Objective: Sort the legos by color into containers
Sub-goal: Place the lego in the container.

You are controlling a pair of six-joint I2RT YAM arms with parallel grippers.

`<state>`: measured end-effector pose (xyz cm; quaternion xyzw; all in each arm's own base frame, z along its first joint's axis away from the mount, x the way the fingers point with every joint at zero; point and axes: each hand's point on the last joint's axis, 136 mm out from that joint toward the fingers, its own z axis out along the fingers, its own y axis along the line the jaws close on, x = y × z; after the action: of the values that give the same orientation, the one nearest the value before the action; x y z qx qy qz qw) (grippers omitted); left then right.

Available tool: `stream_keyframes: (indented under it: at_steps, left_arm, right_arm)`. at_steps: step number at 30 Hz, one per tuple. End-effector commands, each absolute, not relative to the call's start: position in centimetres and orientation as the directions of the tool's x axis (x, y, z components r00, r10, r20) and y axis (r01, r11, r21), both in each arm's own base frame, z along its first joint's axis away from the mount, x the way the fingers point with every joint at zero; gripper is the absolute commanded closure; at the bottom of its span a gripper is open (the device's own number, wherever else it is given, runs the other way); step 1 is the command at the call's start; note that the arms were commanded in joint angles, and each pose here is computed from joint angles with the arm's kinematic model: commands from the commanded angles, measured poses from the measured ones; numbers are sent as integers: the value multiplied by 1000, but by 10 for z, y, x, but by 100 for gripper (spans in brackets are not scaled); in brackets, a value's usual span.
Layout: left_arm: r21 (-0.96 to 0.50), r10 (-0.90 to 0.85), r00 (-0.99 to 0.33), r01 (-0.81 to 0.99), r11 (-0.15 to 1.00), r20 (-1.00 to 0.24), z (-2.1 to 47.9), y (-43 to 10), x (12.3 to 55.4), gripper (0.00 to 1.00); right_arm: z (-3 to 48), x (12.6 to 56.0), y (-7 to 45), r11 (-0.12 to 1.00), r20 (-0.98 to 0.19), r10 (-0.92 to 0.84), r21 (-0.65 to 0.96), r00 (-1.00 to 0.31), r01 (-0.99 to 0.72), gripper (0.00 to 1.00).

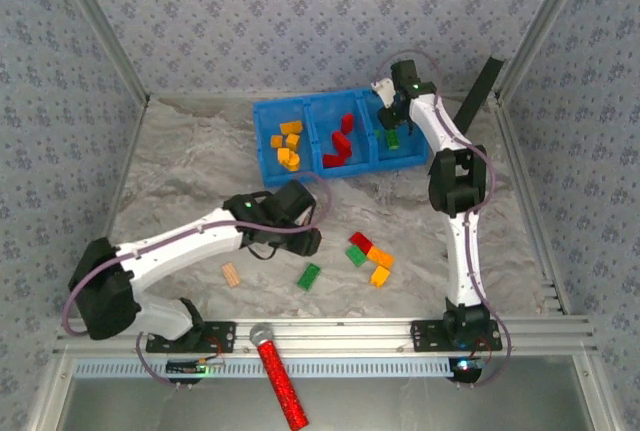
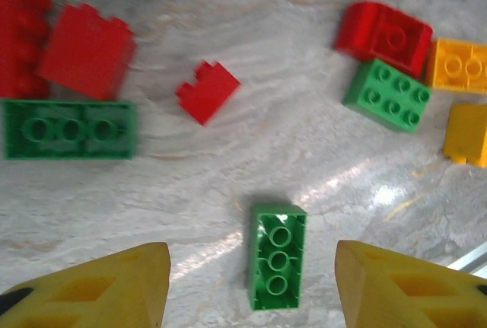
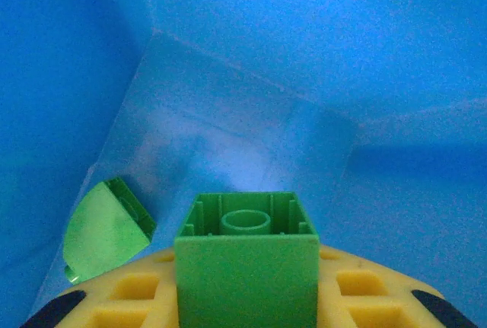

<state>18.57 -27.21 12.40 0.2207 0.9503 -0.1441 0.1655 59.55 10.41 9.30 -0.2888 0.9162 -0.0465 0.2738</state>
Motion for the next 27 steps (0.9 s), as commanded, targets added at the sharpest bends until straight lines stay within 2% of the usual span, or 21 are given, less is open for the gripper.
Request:
stream_keyframes:
  at_steps: [1, 11, 15, 20, 27]
  left_arm:
    - [-218, 376, -838, 484, 848, -395, 133, -299, 181, 40]
    - [-224, 475, -809, 563, 796, -347, 118, -370, 141, 40]
    - [-203, 517, -786, 598, 775, -338, 111, -391, 132, 40]
    - [-78, 606, -729, 658, 749, -319, 102, -409, 127, 40]
    - [-81, 649, -702, 694, 715, -293, 87, -432, 115, 40]
  right_arm:
    - [69, 586, 106, 814, -416, -579, -232, -702, -533, 67]
    - [47, 577, 106, 815, -390, -576, -204, -719, -542, 59]
    - [52, 576, 109, 818, -404, -569, -189, -716, -544, 58]
    - [65, 576, 106, 826, -423, -556, -182, -716, -534, 51]
    - [83, 575, 99, 843, -455, -525, -165, -719, -511, 48]
